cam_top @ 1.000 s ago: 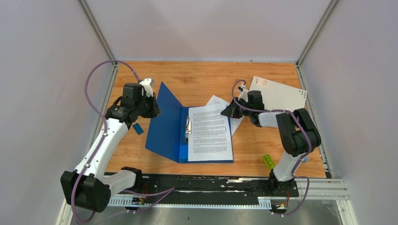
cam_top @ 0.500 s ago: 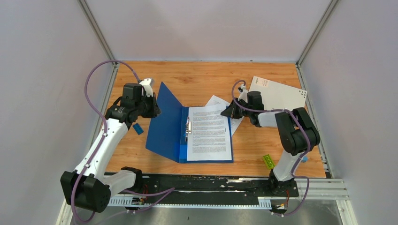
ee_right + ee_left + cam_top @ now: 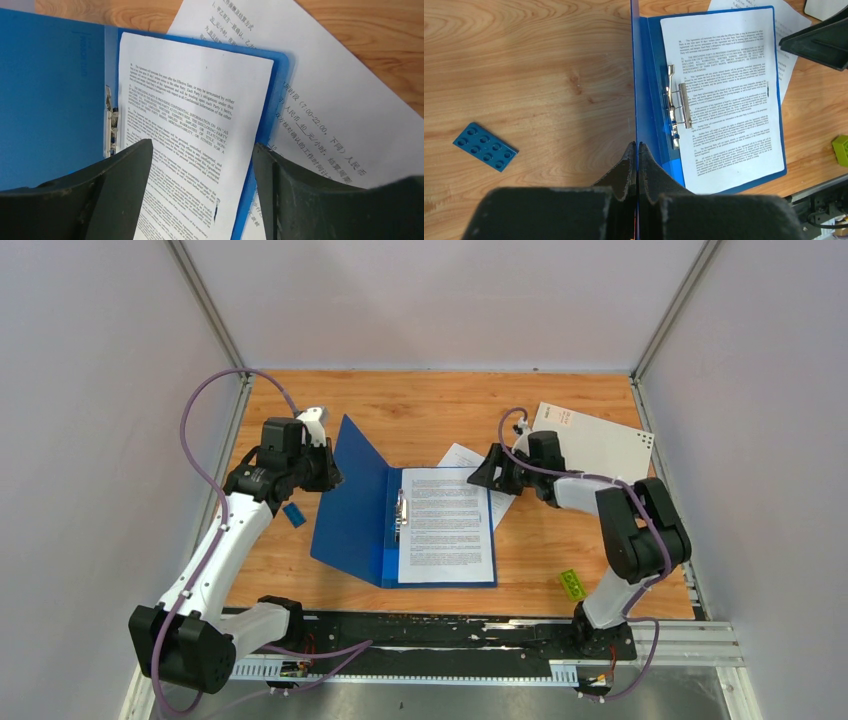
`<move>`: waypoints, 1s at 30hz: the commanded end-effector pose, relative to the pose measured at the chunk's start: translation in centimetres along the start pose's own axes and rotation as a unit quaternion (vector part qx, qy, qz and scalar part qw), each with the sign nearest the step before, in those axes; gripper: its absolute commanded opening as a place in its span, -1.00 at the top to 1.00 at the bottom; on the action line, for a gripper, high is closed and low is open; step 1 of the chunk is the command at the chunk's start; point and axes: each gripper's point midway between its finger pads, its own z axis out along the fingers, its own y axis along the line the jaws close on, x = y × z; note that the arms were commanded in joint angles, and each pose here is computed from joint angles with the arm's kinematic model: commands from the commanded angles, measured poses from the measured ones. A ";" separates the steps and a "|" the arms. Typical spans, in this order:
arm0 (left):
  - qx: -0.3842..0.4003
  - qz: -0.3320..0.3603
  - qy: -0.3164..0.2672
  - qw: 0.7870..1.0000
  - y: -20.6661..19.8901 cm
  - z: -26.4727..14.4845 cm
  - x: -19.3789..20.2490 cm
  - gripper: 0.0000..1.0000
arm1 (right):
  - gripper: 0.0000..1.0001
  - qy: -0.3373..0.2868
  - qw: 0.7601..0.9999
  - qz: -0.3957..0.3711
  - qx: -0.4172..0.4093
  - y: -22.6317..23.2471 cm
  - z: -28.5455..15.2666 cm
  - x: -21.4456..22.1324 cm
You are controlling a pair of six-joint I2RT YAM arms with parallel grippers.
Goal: Put the files into the folder
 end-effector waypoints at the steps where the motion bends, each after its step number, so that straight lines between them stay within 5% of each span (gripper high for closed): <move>1: 0.016 0.003 -0.018 1.000 -0.9 -0.8 -0.6 1.00 | -0.54 -0.021 0.999 -0.024 0.043 1.3 -2.3 -3.4; 7: 0.026 0.006 -0.020 0.999 -1.3 -0.9 -0.9 1.00 | -0.61 -0.019 0.996 -0.083 -0.025 6.7 -1.7 -4.3; 17: 0.028 0.005 -0.021 0.999 -1.4 -1.0 -1.0 1.00 | -0.48 0.058 0.968 -0.176 -0.171 14.9 5.2 -1.0; 30: 0.032 0.003 -0.020 0.999 -1.5 -1.1 -0.9 1.00 | -0.40 0.117 0.958 -0.196 -0.174 15.8 11.2 1.8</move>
